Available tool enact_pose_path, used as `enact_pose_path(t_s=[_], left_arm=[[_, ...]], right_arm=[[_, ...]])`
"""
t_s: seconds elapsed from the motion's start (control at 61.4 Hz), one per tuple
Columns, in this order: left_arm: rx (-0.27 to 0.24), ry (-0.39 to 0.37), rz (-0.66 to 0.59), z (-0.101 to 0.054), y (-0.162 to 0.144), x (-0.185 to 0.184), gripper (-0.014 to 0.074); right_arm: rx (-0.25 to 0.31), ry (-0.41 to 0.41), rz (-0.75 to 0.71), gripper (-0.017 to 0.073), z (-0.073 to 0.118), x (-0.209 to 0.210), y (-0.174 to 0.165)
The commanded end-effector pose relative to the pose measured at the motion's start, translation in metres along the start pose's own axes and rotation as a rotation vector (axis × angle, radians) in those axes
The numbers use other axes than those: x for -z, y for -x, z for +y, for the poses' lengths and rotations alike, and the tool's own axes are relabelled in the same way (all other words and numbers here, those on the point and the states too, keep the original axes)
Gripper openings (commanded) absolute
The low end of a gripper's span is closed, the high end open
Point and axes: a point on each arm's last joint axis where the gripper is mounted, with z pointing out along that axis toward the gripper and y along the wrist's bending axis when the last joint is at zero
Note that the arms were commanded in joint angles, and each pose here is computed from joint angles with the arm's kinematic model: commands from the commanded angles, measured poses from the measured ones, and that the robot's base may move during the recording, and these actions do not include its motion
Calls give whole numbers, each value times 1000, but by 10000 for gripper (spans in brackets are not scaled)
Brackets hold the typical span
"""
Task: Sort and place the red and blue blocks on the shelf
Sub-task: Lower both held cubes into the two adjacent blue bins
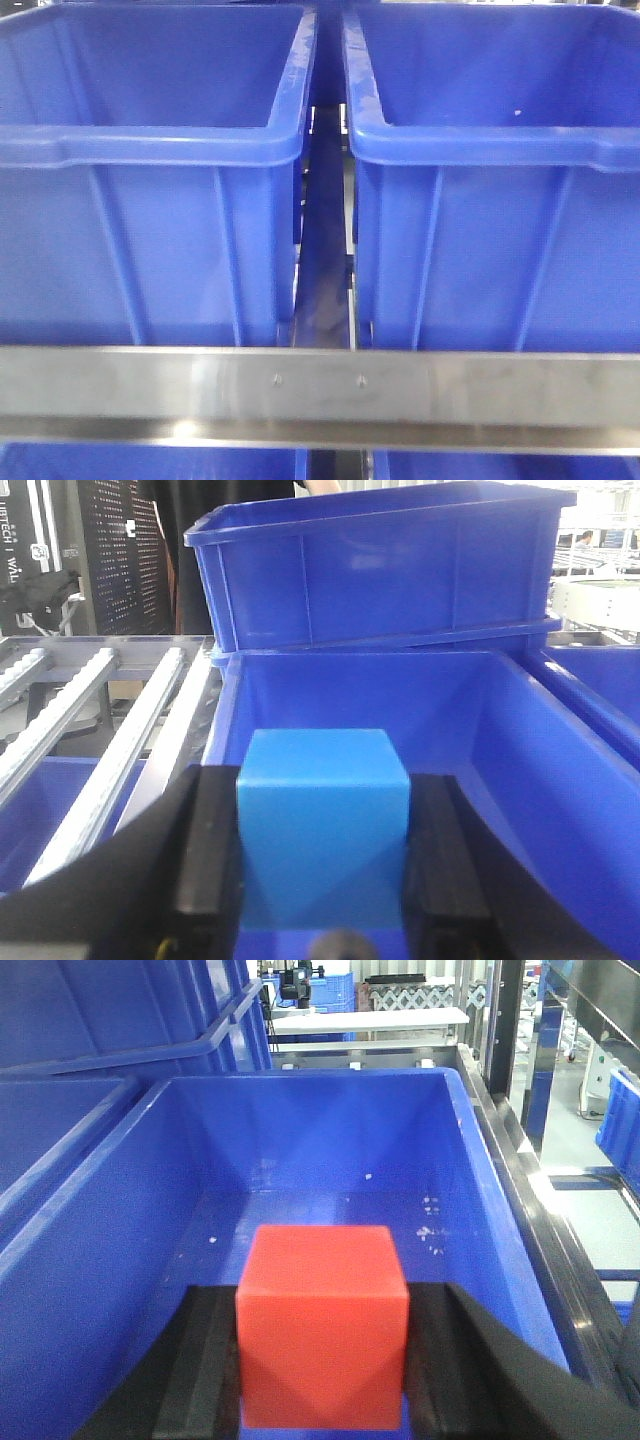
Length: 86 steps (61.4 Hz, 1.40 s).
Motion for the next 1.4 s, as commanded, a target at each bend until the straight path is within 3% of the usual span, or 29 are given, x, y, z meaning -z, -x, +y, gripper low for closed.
enact_pose_path(t_s=[0.0,1.385], left_arm=[[3,-12,-111,-1,17,1,207],[3,-12,-110,-1,17,1,207]], right_arm=[[20,4,-111,50,1,2,17],[20,1,-80,50,1,1,14]])
